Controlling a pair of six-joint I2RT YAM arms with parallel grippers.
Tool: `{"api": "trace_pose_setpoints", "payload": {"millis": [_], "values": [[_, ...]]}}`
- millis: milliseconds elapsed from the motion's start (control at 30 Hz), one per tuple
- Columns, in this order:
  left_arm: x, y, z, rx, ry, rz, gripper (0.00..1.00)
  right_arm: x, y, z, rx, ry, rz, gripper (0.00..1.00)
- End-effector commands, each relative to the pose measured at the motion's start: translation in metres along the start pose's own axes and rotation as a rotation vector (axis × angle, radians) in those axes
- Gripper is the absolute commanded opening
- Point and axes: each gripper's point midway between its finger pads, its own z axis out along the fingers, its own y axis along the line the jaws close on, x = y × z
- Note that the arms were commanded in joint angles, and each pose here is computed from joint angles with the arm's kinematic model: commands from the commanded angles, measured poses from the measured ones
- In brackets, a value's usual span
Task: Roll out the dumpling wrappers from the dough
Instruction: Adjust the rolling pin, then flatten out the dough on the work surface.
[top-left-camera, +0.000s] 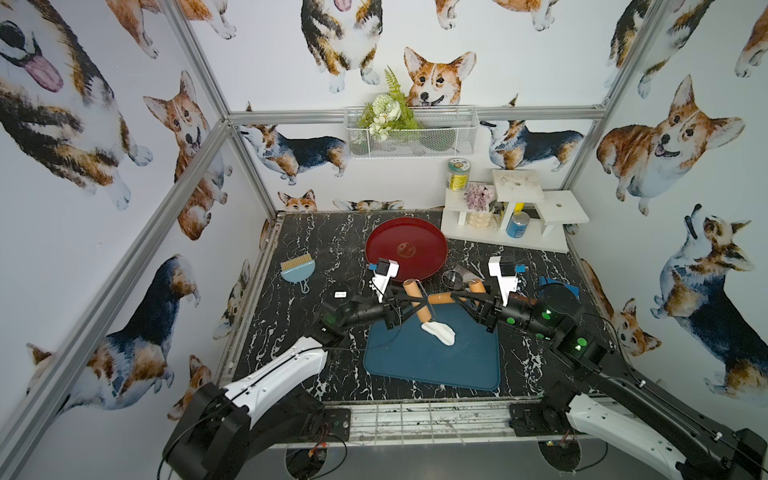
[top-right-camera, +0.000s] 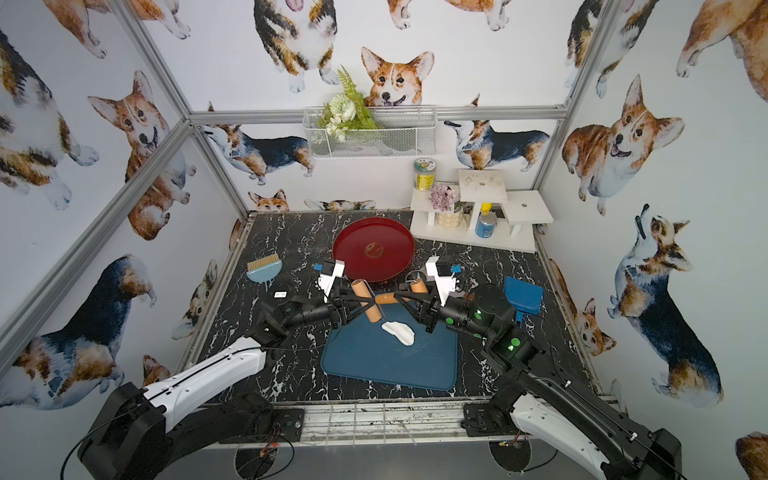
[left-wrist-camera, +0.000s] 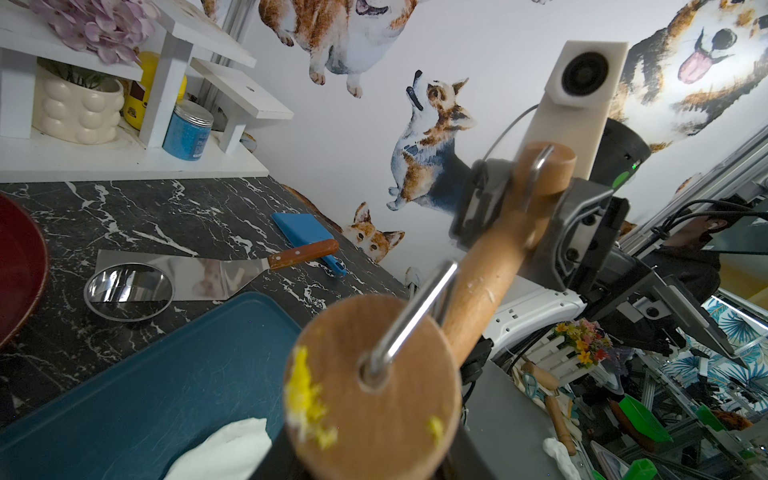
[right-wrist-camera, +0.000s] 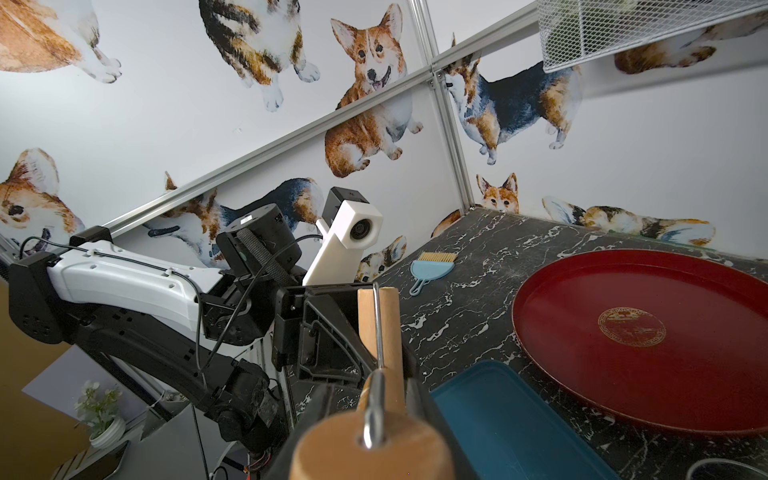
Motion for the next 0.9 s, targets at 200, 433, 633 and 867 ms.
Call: {"api": "trace_pose_setpoints", "payload": {"millis": [200, 433, 633, 867], "values": [[-0.006, 0.046, -0.018, -0.204, -0.064, -0.07, 0.91, 0.005, -0.06, -0.01, 0.331, -0.033, 0.063, 0.0], [0.017, 0.12, -0.056, -0.636, -0.039, -0.164, 1.0, 0.033, -0.1, -0.02, 0.567, 0.09, 0.122, 0.0], [0.046, 0.159, -0.089, -0.923, 0.085, -0.192, 1.0, 0.059, -0.105, -0.019, 0.61, 0.23, 0.2, 0.0], [0.073, 0.185, -0.111, -1.092, 0.196, -0.209, 1.0, 0.093, -0.102, -0.016, 0.598, 0.324, 0.281, 0.0]]}}
